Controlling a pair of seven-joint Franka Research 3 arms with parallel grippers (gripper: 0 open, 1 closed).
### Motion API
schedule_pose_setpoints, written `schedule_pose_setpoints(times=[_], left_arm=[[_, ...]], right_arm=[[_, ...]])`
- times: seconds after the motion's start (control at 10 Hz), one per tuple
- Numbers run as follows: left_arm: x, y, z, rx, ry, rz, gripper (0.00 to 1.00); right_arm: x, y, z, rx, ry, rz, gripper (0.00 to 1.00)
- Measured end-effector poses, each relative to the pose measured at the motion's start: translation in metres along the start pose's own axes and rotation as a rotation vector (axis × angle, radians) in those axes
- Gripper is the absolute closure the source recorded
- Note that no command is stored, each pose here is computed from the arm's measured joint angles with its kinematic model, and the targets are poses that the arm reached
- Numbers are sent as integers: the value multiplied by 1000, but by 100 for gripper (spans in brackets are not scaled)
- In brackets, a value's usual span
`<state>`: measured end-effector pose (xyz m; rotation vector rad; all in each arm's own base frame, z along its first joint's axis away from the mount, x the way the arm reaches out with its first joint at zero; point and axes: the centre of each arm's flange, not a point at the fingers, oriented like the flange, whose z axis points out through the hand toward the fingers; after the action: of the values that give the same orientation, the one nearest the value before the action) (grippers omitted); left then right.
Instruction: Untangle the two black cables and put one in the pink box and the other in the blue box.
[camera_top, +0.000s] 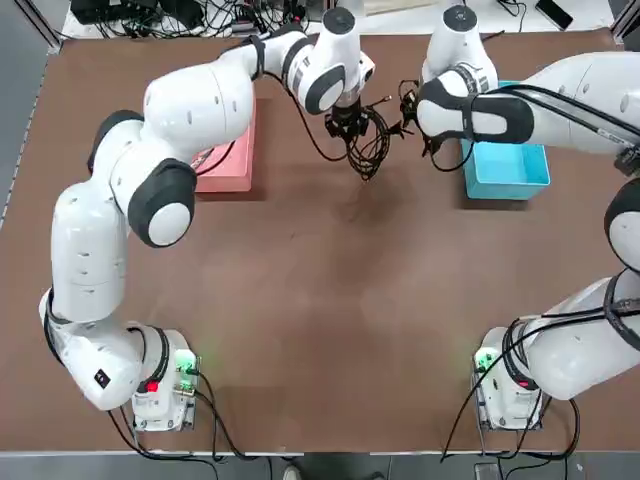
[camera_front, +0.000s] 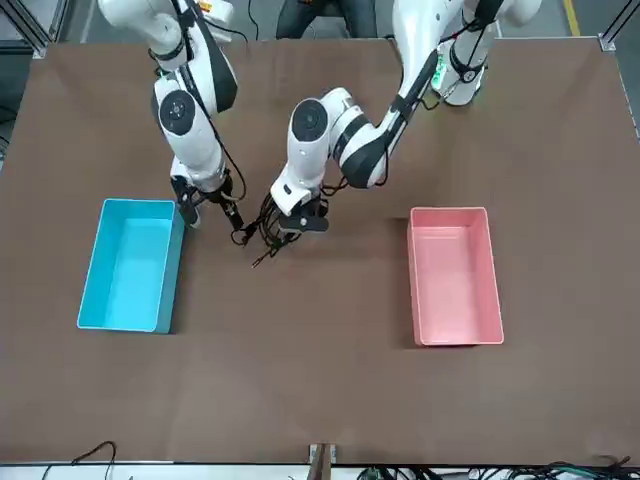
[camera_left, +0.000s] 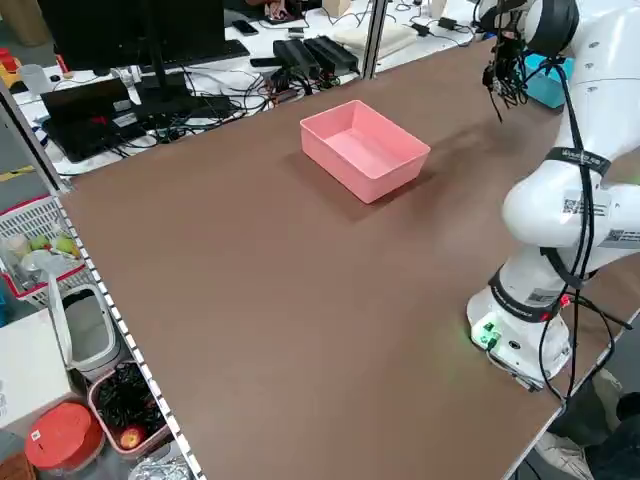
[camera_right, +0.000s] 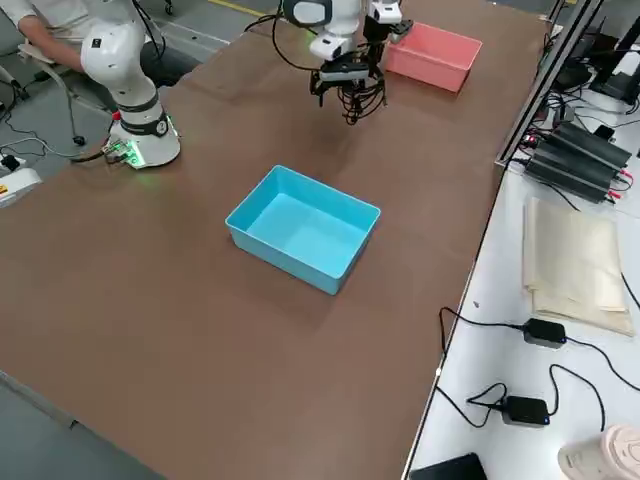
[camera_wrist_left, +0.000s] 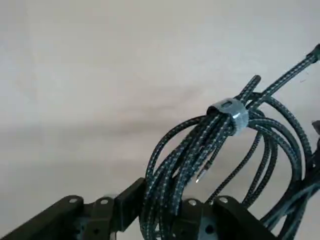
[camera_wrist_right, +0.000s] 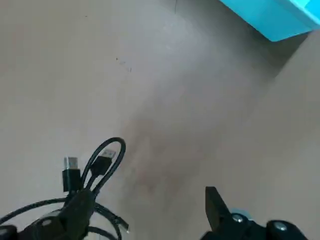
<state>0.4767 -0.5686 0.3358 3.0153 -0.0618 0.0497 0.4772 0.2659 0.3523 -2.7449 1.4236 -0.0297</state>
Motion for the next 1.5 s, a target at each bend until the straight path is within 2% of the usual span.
schedule_pose_setpoints(times=[0.5,1.0,1.1,1.3,1.5], left_arm=[[-7,6,0,-4,-5,10,89],[-8,8,-1,-15,-12,4,89],[-7,9,-3,-17,-10,4,89],[-7,9,-4,-19,-9,4,89],[-7,9,-4,-19,-9,4,89]], right_arm=[[-5,-13,-12,53,5,1,0],[-4,-20,26,51,10,2,4],[-5,-20,26,53,10,4,13],[-13,-21,25,54,8,6,46],[-21,-22,26,52,7,-4,60]])
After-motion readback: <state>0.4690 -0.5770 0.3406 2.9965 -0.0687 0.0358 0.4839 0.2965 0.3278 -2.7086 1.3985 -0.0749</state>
